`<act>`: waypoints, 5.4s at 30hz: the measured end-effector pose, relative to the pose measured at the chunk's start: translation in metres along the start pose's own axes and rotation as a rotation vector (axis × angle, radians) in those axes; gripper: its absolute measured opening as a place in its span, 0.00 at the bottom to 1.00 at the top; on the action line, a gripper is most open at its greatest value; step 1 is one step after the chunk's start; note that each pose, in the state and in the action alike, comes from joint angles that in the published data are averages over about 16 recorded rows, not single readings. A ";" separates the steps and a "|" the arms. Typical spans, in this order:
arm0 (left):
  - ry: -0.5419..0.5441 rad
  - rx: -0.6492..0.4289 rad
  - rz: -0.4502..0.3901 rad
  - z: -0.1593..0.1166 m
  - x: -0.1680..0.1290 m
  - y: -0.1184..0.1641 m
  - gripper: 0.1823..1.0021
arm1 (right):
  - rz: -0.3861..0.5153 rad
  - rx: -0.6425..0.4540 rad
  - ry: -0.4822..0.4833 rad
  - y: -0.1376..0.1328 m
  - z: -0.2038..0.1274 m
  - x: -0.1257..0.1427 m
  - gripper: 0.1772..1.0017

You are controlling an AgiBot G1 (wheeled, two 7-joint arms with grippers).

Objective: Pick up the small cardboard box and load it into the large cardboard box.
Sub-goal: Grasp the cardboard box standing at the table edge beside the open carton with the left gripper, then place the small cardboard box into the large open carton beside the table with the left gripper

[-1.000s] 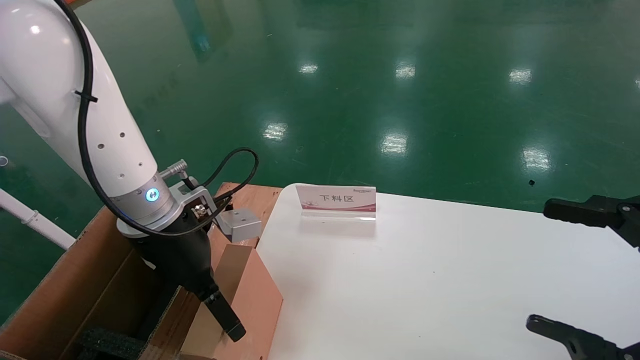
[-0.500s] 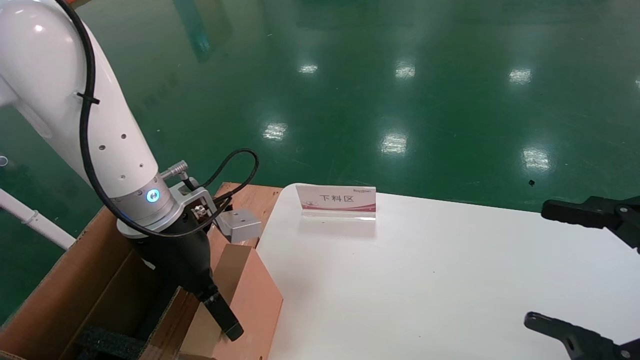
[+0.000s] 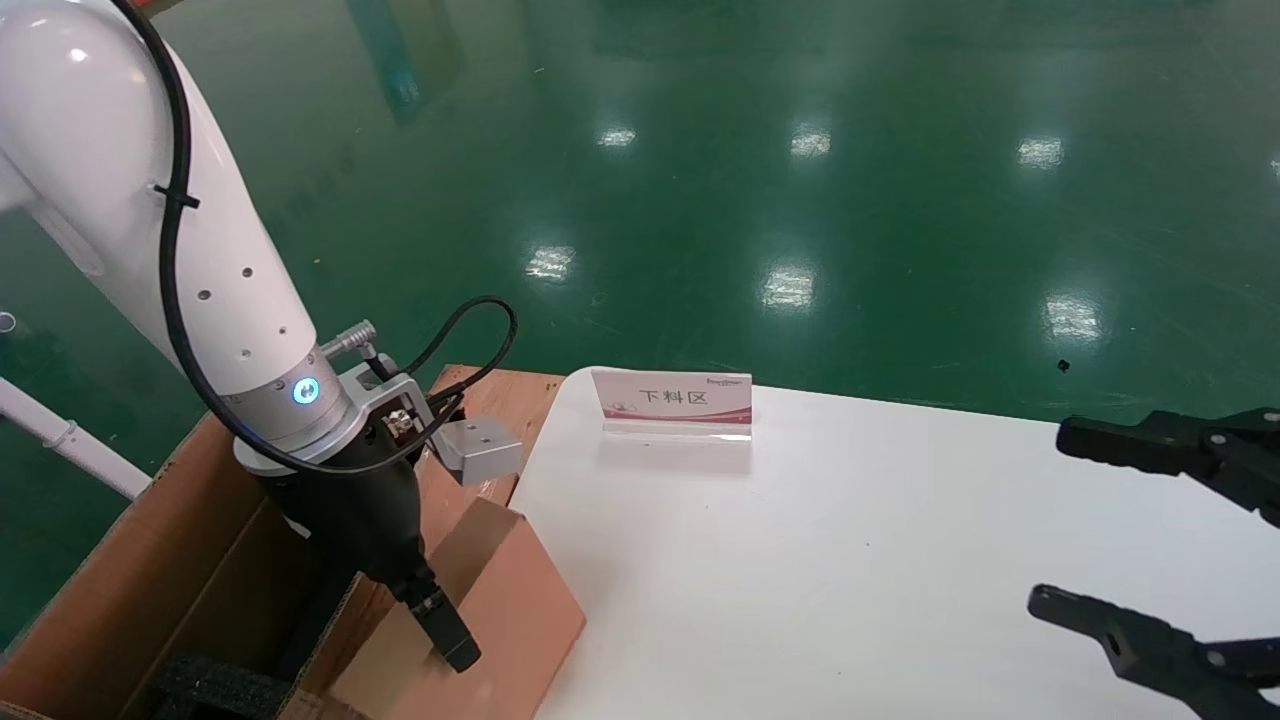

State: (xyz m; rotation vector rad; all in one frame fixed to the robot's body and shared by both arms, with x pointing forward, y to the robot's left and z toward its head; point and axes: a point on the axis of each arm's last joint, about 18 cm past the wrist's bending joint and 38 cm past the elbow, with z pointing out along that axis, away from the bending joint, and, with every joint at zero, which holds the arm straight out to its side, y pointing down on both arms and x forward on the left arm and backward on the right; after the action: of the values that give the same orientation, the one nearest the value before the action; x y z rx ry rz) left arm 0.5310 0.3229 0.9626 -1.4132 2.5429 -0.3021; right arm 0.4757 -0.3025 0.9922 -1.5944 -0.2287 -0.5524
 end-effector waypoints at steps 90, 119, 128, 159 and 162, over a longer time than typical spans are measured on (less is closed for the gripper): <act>-0.260 0.066 -0.528 -0.084 -0.126 0.138 0.28 | 0.000 0.000 0.000 0.000 0.000 0.000 0.93; -0.378 0.030 -0.501 -0.073 -0.149 0.135 0.27 | 0.000 0.000 0.000 0.000 0.000 0.000 1.00; -0.396 0.048 -0.496 -0.070 -0.159 0.132 0.27 | 0.000 0.000 0.000 0.000 0.000 0.000 1.00; -0.400 0.020 -0.500 -0.039 -0.186 0.131 0.27 | 0.000 0.000 0.000 0.000 0.000 0.000 1.00; -0.396 0.015 -0.508 -0.035 -0.188 0.132 0.27 | 0.000 0.000 0.000 0.000 0.000 0.000 1.00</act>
State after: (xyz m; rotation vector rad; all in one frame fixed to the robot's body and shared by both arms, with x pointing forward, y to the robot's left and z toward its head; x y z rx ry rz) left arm 0.5104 0.5540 0.9756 -1.8811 1.8481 -0.1020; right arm 0.4758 -0.3026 0.9922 -1.5943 -0.2287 -0.5524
